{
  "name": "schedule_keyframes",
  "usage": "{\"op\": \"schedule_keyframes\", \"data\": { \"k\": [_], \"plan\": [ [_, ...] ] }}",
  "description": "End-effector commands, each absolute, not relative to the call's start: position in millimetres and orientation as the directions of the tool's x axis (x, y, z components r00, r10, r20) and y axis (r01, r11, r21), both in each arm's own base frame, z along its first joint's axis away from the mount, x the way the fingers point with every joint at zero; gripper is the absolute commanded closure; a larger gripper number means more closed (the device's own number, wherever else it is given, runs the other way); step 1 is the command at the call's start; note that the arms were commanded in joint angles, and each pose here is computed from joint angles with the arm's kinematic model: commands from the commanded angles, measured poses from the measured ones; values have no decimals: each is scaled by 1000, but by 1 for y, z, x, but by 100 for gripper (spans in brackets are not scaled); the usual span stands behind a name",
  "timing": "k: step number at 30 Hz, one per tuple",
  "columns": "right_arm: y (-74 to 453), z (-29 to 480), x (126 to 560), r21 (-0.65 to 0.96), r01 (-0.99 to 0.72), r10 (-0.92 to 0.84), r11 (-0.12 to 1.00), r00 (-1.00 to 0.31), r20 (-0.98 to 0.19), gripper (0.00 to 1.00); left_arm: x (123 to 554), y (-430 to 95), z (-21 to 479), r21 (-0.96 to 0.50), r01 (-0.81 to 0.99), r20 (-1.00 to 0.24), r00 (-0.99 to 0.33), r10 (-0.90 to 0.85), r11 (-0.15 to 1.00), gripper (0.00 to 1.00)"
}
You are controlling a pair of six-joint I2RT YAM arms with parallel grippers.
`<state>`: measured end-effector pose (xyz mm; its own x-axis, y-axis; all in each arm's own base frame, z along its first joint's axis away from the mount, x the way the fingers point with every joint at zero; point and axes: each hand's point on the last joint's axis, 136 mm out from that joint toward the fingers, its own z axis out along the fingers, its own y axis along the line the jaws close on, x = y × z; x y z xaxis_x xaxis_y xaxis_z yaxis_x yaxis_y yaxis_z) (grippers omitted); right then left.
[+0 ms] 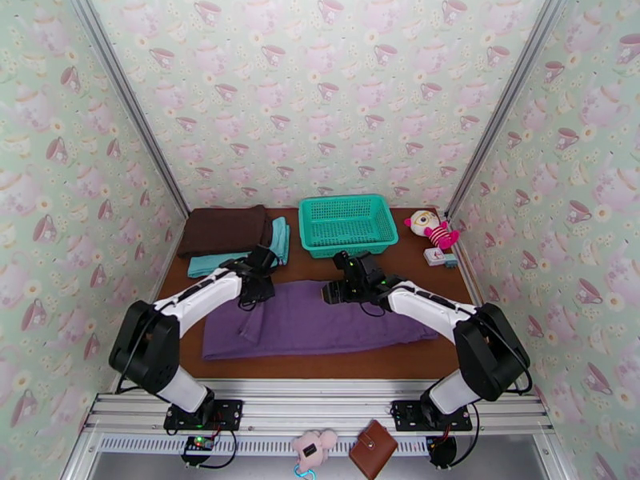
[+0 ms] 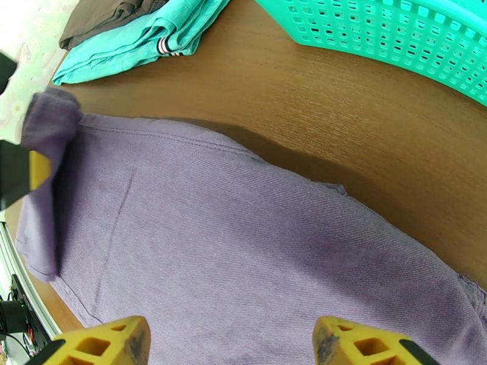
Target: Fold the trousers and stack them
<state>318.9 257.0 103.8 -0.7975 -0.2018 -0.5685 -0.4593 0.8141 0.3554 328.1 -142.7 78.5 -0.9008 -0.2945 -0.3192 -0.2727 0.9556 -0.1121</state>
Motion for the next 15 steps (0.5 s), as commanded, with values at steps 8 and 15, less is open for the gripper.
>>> {"op": "schedule_keyframes", "data": {
  "k": [8, 15],
  "plan": [
    [253, 115, 323, 351, -446, -178, 823, -790, -587, 26, 341, -201, 99, -185, -201, -356, -898, -257, 962, 100],
    [243, 114, 327, 340, -409, -151, 847, -798, -583, 25, 344, -233, 95, -220, -145, -330, -919, -214, 965, 100]
  ]
}}
